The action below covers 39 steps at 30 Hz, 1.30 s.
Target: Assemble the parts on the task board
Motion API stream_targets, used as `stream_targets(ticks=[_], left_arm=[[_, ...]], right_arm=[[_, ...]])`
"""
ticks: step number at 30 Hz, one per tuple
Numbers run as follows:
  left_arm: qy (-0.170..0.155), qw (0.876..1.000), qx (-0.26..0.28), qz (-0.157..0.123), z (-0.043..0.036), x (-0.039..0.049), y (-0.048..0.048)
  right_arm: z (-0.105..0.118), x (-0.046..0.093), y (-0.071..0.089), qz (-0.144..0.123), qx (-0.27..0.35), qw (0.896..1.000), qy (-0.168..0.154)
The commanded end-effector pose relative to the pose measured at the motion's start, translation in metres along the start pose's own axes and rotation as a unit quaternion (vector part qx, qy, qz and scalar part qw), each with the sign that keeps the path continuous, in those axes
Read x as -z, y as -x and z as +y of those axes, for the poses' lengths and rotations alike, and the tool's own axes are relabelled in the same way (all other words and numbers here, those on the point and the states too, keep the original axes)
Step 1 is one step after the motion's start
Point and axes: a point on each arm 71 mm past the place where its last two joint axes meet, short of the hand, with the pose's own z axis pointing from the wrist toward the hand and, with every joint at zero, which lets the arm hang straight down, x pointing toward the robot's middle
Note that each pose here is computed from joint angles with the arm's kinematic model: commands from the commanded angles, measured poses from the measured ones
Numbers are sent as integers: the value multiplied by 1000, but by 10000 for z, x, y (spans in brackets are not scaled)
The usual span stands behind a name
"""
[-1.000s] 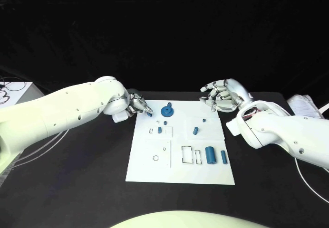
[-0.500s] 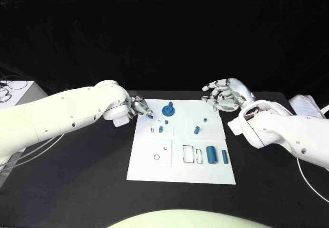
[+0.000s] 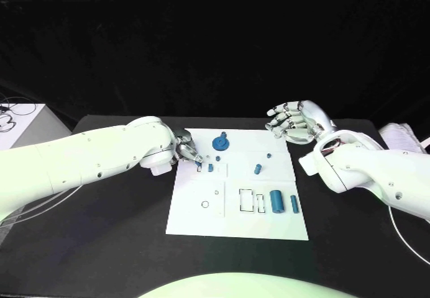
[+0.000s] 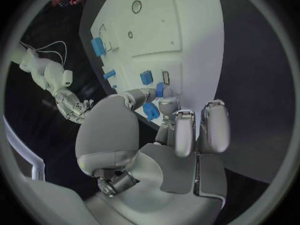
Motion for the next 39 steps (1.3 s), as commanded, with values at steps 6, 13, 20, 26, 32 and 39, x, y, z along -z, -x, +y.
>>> stream_targets(ticks=[6, 13, 20, 26, 32, 39], left_arm=[[3, 999, -33, 8, -15, 12, -64], [3, 999, -43, 17, -20, 16, -92], [2, 998, -54, 19, -35, 11, -109], [3, 998, -59, 23, -28, 6, -114], [3, 998, -62, 26, -31, -3, -117], [3, 998, -63, 27, -35, -19, -131]], right_arm=[[13, -5, 2, 1, -25, 1000, 14], [10, -7, -1, 4, -29, 999, 13], [9, -8, -2, 5, -30, 999, 14], [4, -7, 2, 6, -30, 999, 13], [4, -8, 0, 8, -30, 999, 13], [2, -8, -1, 9, -31, 999, 12]])
